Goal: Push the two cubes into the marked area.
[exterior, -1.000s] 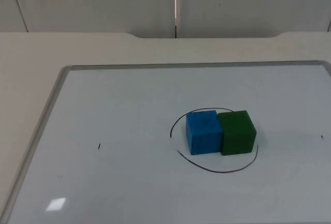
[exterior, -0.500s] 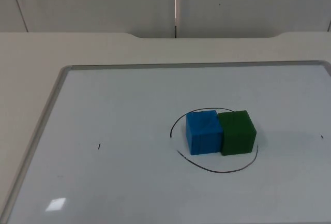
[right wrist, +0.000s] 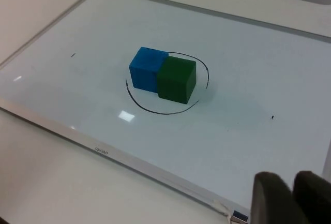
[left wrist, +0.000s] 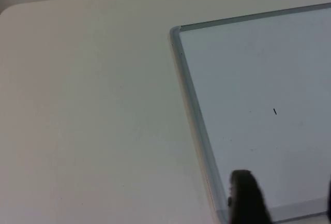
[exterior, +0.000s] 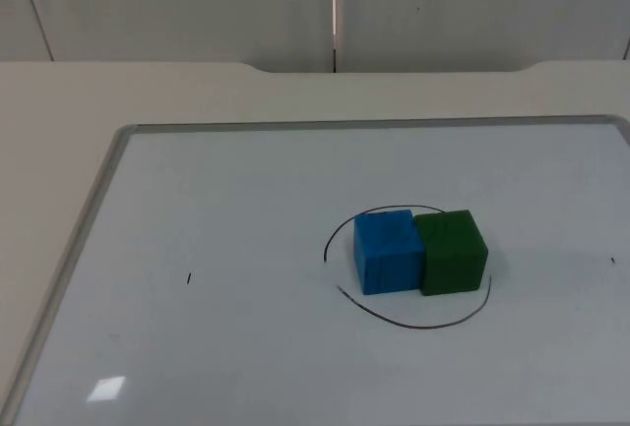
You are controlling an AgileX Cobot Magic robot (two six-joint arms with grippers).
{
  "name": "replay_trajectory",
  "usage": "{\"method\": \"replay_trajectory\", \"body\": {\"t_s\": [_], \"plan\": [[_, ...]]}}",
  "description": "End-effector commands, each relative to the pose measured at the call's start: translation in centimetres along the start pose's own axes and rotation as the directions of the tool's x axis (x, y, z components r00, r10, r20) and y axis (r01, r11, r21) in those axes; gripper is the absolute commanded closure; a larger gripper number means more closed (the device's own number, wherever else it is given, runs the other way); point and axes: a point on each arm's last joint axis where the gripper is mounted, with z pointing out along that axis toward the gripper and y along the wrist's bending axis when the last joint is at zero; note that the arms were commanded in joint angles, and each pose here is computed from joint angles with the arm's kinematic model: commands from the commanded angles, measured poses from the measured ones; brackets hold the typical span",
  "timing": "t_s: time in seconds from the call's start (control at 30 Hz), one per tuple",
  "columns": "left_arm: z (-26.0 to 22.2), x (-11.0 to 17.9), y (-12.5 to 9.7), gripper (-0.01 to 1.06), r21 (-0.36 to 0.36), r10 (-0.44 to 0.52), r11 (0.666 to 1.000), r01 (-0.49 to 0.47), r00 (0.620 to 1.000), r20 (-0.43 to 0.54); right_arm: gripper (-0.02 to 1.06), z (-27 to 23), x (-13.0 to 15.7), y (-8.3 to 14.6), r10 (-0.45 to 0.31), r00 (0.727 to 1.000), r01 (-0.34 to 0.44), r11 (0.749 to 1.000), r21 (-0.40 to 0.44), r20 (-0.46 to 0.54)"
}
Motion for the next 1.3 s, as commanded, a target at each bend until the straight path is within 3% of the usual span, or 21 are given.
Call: {"method": "replay_trajectory", "body": {"t_s": [0.0,0.13,0.17,0.27,0.73,0.83,0.87,1.27], "plan": [[0.07,0.04,0.05,0.48,-0.009,-0.004,1.0,0.004,1.0,0.009,0.81,-0.03,0.05,0.03,-0.008,1.0,0.008,1.0,-0.007,0.003],[0.07,0.04,0.05,0.12,-0.009,-0.004,1.0,0.004,1.0,0.009,0.39,-0.03,0.05,0.03,-0.006,1.0,0.006,1.0,-0.007,0.003],[0.07,0.04,0.05,0.12,-0.009,-0.004,1.0,0.004,1.0,0.009,0.39,-0.03,0.05,0.03,-0.006,1.0,0.006,1.0,-0.007,0.003],[0.07,0.04,0.05,0.03,-0.009,-0.004,1.0,0.004,1.0,0.009,0.23,-0.03,0.05,0.03,-0.006,1.0,0.006,1.0,-0.007,0.003],[0.07,0.04,0.05,0.0,-0.009,-0.002,1.0,0.002,1.0,0.009,0.18,-0.03,0.05,0.03,-0.008,1.0,0.008,1.0,-0.007,0.003],[0.07,0.04,0.05,0.0,-0.009,-0.002,1.0,0.002,1.0,0.009,0.0,-0.03,0.05,0.03,-0.008,1.0,0.008,1.0,-0.007,0.003],[0.07,0.04,0.05,0.0,-0.009,-0.002,1.0,0.002,1.0,0.009,-0.01,-0.03,0.05,0.03,-0.008,1.0,0.008,1.0,-0.007,0.003],[0.07,0.04,0.05,0.0,-0.009,-0.002,1.0,0.002,1.0,0.009,-0.01,-0.03,0.05,0.03,-0.008,1.0,0.008,1.0,-0.007,0.003]]}}
